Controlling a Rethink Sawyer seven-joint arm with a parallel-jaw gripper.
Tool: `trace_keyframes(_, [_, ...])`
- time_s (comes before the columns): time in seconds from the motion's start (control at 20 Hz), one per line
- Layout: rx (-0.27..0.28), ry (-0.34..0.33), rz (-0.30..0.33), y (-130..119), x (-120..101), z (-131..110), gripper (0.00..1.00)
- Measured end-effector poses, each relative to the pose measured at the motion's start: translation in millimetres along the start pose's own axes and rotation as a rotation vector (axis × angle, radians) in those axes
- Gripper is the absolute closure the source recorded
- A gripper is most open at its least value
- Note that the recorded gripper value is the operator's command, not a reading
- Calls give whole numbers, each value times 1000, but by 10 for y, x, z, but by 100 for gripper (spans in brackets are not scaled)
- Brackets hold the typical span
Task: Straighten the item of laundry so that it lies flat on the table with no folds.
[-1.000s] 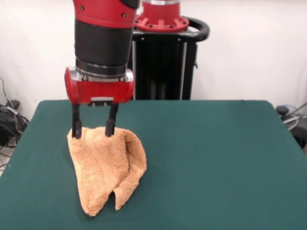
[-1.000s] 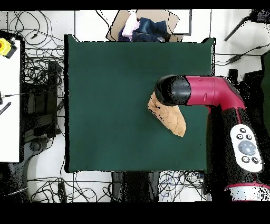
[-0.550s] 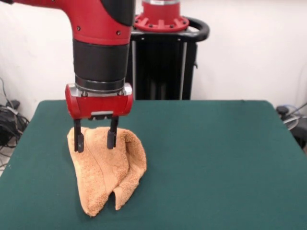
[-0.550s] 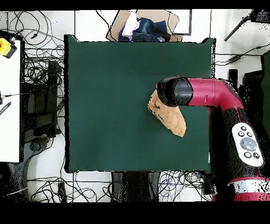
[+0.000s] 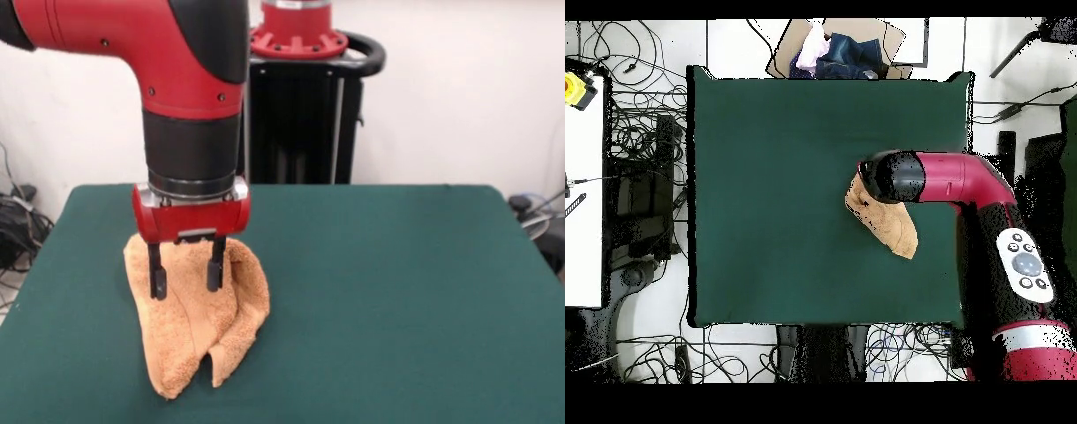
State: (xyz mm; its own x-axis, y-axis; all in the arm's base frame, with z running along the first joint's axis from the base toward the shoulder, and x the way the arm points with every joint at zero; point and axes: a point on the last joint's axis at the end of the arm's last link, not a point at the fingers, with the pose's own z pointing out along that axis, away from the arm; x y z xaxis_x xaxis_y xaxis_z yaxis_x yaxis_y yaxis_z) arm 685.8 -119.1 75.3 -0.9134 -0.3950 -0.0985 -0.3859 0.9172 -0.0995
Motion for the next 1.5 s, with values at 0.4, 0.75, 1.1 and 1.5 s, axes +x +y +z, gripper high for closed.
trace_keyframes(0.4, [15,-52,-68,213,48,441,0])
trace_keyframes(0.75, [8,-81,-96,349,119,729,0])
trace_keyframes(1.1, [-21,-81,-81,410,226,930,0])
trace_keyframes(1.5, [-47,-107,-34,281,238,922,0])
